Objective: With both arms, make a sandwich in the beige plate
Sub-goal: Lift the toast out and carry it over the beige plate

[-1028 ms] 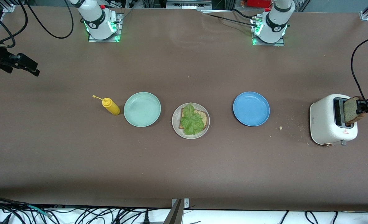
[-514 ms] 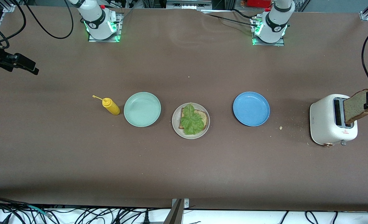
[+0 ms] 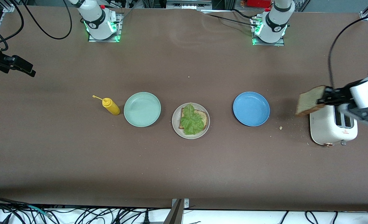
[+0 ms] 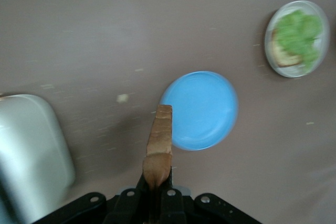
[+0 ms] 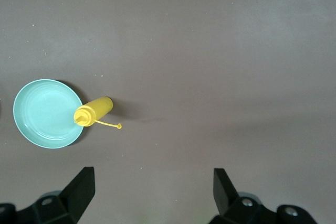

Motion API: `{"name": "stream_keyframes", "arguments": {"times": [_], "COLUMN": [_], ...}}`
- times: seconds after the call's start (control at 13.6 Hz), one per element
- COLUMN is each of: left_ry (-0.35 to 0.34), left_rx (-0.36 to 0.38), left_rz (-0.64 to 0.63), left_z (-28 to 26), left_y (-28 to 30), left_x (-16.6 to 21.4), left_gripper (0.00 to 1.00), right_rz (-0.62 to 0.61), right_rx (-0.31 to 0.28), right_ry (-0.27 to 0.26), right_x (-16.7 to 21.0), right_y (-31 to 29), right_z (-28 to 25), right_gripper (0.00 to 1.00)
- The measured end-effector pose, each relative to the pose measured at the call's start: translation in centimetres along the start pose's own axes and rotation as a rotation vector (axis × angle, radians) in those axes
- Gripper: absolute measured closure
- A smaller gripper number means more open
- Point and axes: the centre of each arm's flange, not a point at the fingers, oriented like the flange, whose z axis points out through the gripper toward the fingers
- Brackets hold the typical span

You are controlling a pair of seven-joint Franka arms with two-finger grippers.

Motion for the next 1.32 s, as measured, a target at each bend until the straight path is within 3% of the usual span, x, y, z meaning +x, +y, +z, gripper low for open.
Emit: {"name": "stream_keyframes", "arguments": {"times": [0.15,0.37,0.66,0.88,1.32], "left_ry": [-0.054,-0.130,-0.150,-0.112,-0.037], "left_rx": [-0.129,-0.264,-0.393,-0.443,-0.473], "left_rz": [-0.022,-0.041,-0.093,-0.115,-0.177], "left_z": [5.4,12.6,17.2,19.6,25.3], "left_y": [4.8,10.9,13.7,16.2,23.0], "left_x": [3.5,8.0,10.8,12.4,14.7], "left_gripper": [0.91,0.91,0.91,0.91,0.91], "right_rz": [0.000,0.000,-0.002,-0.003,-0.004], "right_rx": [0.000,0.000,0.001,0.001,0.001], "right_ry": [0.000,0.000,0.000,0.000,0.000], "right_x": [0.0,0.0,0.0,0.0,0.0], "right_y": [0.0,0.0,-0.1,-0.2,-0.2], "right_z": [0.0,0.0,0.0,0.0,0.0], "right_gripper": [0.00,0.00,0.00,0.00,0.00]}}
